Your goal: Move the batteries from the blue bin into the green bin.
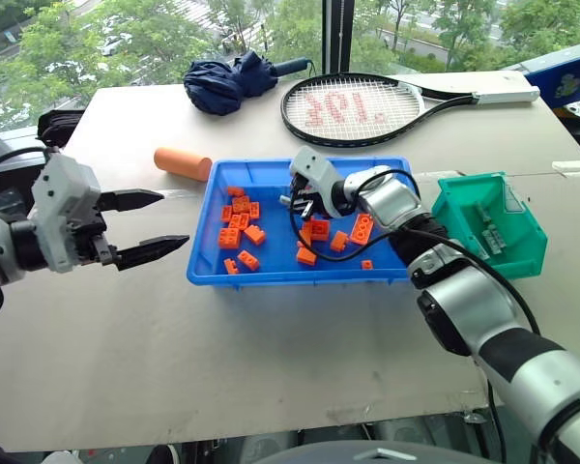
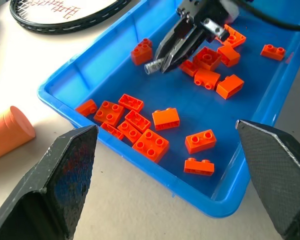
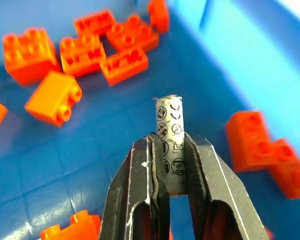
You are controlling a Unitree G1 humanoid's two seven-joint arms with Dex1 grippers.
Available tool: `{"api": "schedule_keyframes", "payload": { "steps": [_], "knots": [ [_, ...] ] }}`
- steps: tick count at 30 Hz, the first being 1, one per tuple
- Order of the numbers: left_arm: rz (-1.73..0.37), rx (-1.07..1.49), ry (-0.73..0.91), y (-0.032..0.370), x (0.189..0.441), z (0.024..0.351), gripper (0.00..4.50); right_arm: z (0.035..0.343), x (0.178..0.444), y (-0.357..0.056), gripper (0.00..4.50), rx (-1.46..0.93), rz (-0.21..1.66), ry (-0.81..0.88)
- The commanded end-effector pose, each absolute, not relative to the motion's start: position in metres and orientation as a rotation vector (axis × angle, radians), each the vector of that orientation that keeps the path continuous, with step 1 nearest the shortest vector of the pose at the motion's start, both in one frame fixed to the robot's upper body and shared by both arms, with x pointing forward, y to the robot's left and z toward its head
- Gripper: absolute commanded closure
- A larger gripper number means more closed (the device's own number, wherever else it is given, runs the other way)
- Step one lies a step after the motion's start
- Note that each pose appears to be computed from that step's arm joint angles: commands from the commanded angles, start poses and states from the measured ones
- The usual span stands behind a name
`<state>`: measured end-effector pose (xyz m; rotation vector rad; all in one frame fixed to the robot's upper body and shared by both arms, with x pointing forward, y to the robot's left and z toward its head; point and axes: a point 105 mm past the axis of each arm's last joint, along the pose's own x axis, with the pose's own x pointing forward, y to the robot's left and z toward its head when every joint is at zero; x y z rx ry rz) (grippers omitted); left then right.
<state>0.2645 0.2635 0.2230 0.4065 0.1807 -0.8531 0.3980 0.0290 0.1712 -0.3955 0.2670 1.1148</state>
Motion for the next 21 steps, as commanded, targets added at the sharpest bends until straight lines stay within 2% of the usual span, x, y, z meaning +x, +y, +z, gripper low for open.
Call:
{"api": "schedule_keyframes", "payload": {
  "steps": [1,4,8,12,17,21],
  "knots": [
    [-0.877,0.411,0.132,0.252,0.266,0.23,0.0,0.215,0.381,0.005,4.46,-0.319,1.094,0.131],
    [-0.915,0.403,0.117,0.237,0.269,0.229,0.0,0.233,0.371,-0.032,4.46,-0.292,0.987,0.087],
    [-1.044,0.381,0.04,0.196,0.272,0.236,0.0,0.244,0.358,-0.118,4.46,-0.32,0.735,0.093],
    [-1.177,0.35,-0.031,0.154,0.274,0.247,0.0,0.243,0.332,-0.209,4.46,-0.368,0.458,0.181],
    [-1.298,0.305,-0.091,0.117,0.272,0.258,0.0,0.227,0.312,-0.253,4.46,-0.37,0.32,0.277],
    [-1.397,0.272,-0.127,0.09,0.267,0.26,0.0,0.213,0.306,-0.263,4.46,-0.335,0.284,0.309]
  ]
}}
